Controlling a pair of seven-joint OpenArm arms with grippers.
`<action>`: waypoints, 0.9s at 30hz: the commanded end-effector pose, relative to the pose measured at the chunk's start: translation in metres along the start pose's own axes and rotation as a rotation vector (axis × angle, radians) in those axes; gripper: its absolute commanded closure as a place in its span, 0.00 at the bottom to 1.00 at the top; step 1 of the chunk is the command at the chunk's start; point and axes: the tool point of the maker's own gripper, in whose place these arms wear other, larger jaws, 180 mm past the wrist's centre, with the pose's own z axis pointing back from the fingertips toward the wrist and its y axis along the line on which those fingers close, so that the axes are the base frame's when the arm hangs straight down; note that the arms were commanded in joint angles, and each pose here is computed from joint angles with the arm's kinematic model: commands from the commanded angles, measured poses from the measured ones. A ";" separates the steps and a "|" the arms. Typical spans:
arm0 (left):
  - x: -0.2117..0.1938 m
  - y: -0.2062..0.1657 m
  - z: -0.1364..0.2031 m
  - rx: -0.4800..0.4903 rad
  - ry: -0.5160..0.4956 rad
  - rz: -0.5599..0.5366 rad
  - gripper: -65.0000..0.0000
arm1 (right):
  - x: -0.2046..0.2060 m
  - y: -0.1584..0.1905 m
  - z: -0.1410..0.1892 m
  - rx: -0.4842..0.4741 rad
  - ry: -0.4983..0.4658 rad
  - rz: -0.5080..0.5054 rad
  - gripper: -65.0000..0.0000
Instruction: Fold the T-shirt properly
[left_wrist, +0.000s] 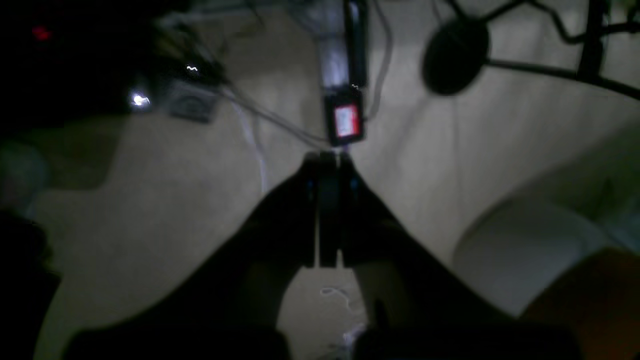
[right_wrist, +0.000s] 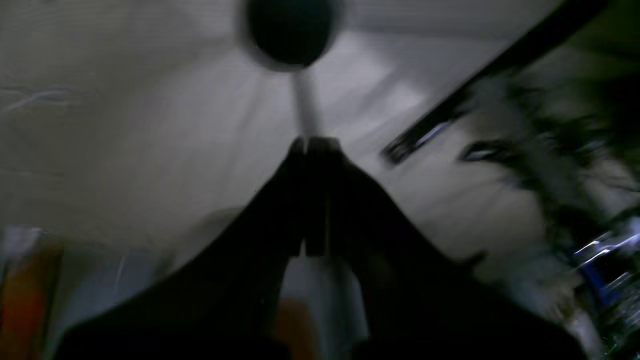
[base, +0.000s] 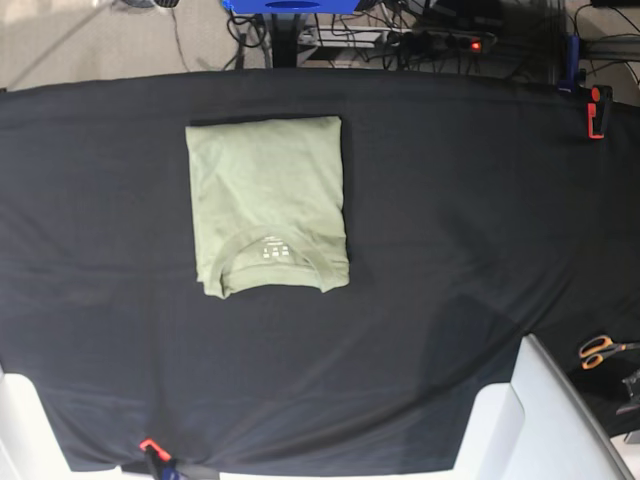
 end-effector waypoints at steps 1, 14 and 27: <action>-0.004 -0.002 0.000 -0.016 0.032 -0.023 1.00 | -0.008 0.000 0.001 -0.007 -0.013 0.015 1.00; 0.027 0.010 -0.016 0.046 0.039 -0.203 1.00 | -0.008 -0.004 0.002 -0.018 -0.026 -0.069 1.00; 0.056 0.021 -0.024 0.144 -0.010 -0.256 1.00 | -0.042 -0.035 0.000 -0.067 0.030 -0.055 1.00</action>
